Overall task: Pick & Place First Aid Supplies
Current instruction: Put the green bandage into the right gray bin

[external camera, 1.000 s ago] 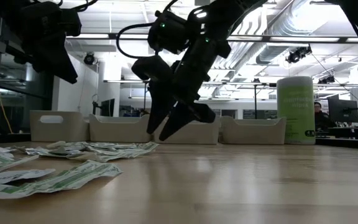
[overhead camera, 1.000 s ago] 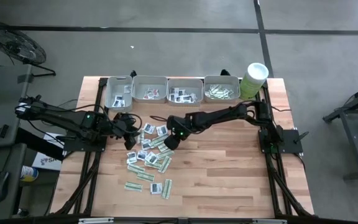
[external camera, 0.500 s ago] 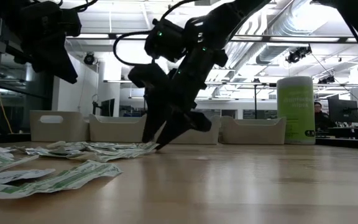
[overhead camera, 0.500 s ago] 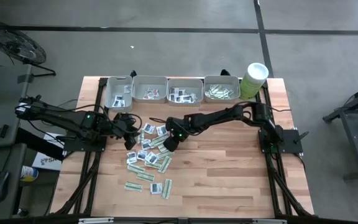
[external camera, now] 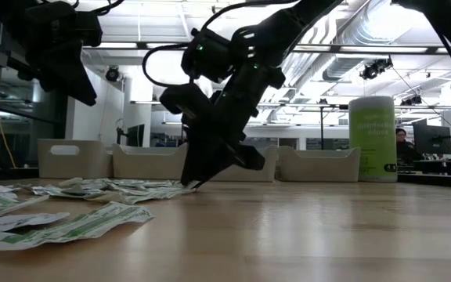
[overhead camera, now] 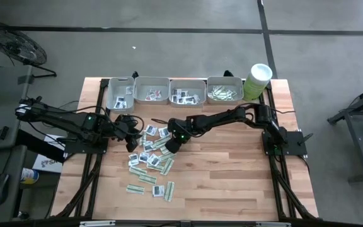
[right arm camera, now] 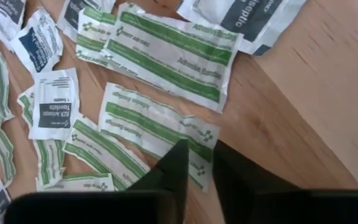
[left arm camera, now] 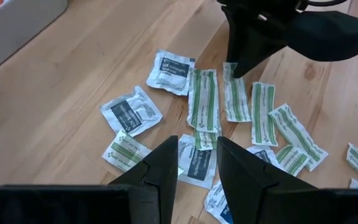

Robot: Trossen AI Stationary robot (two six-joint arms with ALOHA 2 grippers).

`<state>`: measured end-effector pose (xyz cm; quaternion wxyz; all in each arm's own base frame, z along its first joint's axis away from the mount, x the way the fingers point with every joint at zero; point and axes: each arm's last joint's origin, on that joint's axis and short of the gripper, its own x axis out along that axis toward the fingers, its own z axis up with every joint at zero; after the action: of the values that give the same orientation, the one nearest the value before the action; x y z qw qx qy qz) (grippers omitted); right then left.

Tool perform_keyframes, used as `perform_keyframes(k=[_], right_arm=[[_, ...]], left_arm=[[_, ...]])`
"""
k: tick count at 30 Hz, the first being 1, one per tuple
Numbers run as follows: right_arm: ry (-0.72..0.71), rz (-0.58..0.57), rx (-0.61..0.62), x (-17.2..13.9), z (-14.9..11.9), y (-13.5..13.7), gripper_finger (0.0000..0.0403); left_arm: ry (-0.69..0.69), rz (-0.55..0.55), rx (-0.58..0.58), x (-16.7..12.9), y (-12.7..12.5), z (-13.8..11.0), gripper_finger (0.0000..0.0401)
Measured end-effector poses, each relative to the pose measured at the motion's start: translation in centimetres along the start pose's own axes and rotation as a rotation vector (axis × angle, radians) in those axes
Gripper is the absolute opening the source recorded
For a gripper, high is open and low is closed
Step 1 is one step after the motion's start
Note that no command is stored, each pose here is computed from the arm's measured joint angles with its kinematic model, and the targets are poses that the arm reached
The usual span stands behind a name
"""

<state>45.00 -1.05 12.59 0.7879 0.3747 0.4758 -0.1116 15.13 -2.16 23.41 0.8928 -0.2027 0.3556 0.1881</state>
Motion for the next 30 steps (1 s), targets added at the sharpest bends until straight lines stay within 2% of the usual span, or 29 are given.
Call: perform_keyframes(k=[5, 15, 24, 30], right_arm=[[0.005, -0.002, 0.003, 0.0, 0.1, -0.3, 0.0007], [0.062, 0.024, -0.004, -1.3, 0.1, -0.3, 0.0001], [-0.009, -0.012, -0.076, -7.4, 0.6, 1.2, 0.0001], [-0.059, -0.145, -0.094, -13.2, 0.8, 0.5, 0.0]], left_arm=[[0.002, -0.002, 0.0, 0.0, 0.0, 0.0, 0.0111], [0.005, -0.006, 0.0, 0.0, 0.0, 0.0, 0.0111], [0.004, -0.007, -0.001, 0.0, 0.0, 0.0, 0.0111], [0.001, -0.009, -0.009, 0.0, 0.0, 0.0, 0.0111]])
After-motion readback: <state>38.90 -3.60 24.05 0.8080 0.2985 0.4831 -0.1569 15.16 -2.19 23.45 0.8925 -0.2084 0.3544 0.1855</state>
